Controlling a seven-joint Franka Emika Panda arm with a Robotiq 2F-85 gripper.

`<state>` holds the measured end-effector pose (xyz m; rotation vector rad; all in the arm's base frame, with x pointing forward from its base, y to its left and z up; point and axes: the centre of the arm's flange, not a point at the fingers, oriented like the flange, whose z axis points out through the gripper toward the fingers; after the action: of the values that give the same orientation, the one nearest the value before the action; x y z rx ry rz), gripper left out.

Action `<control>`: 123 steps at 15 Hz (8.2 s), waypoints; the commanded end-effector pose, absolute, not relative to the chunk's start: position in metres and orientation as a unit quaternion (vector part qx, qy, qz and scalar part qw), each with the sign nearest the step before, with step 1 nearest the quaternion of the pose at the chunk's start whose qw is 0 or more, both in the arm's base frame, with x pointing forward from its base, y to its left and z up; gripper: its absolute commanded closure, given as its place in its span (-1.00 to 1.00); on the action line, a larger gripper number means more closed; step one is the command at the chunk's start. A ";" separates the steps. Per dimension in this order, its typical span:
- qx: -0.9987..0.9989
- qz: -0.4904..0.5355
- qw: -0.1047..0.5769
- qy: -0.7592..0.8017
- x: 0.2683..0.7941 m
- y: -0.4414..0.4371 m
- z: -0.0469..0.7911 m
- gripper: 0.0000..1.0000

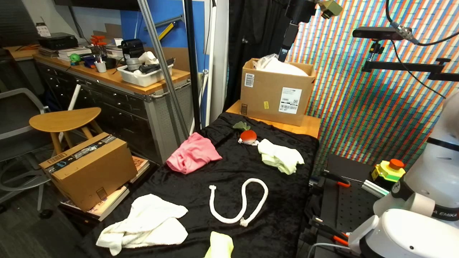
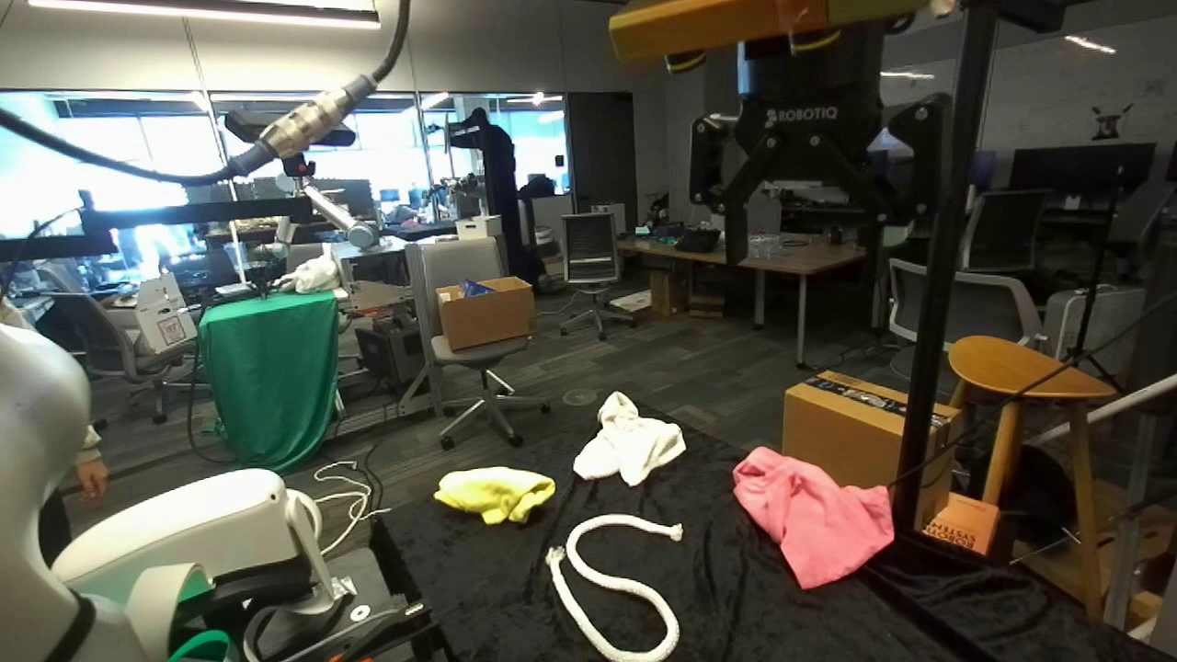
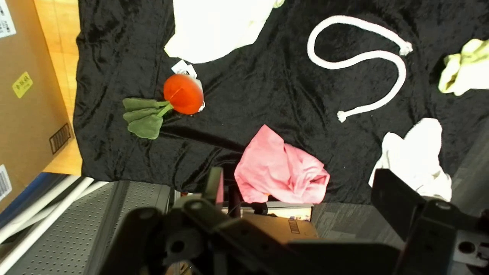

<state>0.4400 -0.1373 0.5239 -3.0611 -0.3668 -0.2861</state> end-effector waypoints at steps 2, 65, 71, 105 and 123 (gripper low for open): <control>-0.976 -0.104 0.011 -0.193 0.446 -0.106 0.484 -1.00; -0.896 0.011 -0.026 -0.444 0.446 0.177 0.083 -1.00; -0.895 0.016 -0.018 -0.444 0.444 0.182 0.083 -1.00; -0.890 0.024 -0.001 -0.455 0.437 0.196 0.070 -1.00; -0.889 0.010 -0.006 -0.458 0.439 0.197 0.082 0.79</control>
<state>0.4398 0.1958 0.0775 -2.8157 -1.4287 0.0555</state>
